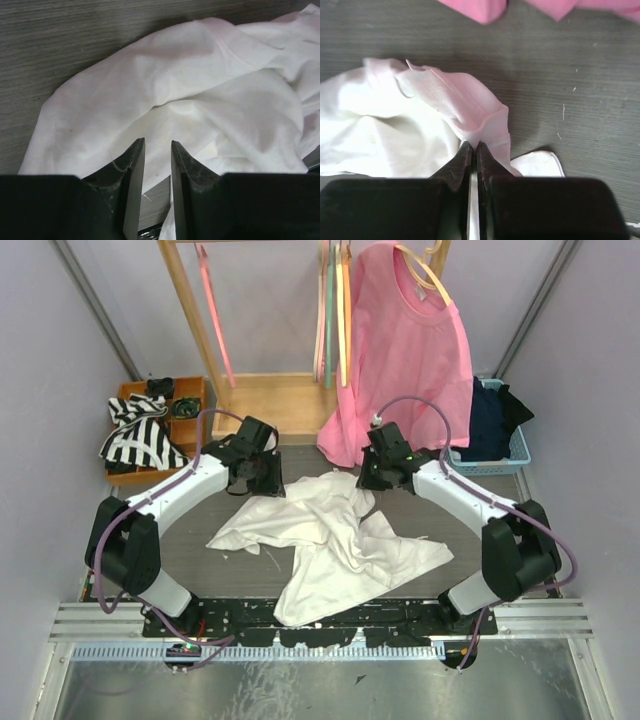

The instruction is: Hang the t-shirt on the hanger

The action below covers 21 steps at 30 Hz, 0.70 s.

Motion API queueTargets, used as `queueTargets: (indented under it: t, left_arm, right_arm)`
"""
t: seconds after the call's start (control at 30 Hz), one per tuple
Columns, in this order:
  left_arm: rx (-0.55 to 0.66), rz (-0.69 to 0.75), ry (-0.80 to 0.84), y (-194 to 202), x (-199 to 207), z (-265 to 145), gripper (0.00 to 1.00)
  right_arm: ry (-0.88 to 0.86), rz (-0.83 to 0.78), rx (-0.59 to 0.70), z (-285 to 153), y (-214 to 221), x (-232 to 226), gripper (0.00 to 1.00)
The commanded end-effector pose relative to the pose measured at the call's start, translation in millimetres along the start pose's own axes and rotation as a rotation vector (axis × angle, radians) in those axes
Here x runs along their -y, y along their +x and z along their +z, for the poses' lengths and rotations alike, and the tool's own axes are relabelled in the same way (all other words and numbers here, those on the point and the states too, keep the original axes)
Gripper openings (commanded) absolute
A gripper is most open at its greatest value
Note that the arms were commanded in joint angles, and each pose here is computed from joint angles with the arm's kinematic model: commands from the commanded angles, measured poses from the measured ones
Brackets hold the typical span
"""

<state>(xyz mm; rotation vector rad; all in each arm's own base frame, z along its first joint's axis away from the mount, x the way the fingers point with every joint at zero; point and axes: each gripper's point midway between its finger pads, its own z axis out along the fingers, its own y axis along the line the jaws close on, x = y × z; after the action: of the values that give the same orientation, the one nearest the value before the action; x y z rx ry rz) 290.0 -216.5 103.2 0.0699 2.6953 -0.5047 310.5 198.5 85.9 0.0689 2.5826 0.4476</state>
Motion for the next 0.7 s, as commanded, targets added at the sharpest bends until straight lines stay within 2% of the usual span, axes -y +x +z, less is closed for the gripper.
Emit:
queueTargets:
  t: [0.0,0.13,0.33,0.5,0.67]
  left_arm:
    - [0.016,0.007,0.034,-1.8,4.5,1.0,0.30]
    - [0.021,0.012,0.036,-2.2,5.2,-4.9,0.16]
    - [0.042,0.009,0.048,-4.7,8.4,-17.4,0.14]
    - [0.095,0.010,0.085,-13.0,18.1,-40.8,0.28]
    - [0.134,0.008,0.109,-12.5,21.5,-61.0,0.44]
  right_arm:
    - [-0.062,-0.021,0.218,-60.2,-62.4,-27.5,0.03]
    - [-0.105,-0.023,0.308,-94.8,-86.9,-41.7,0.02]
    - [-0.217,-0.035,0.394,-143.1,-109.0,-67.9,0.01]
    - [-0.290,-0.047,0.375,-164.5,-97.6,-76.7,0.01]
    - [-0.355,-0.023,0.284,-167.0,-52.3,-69.6,0.01]
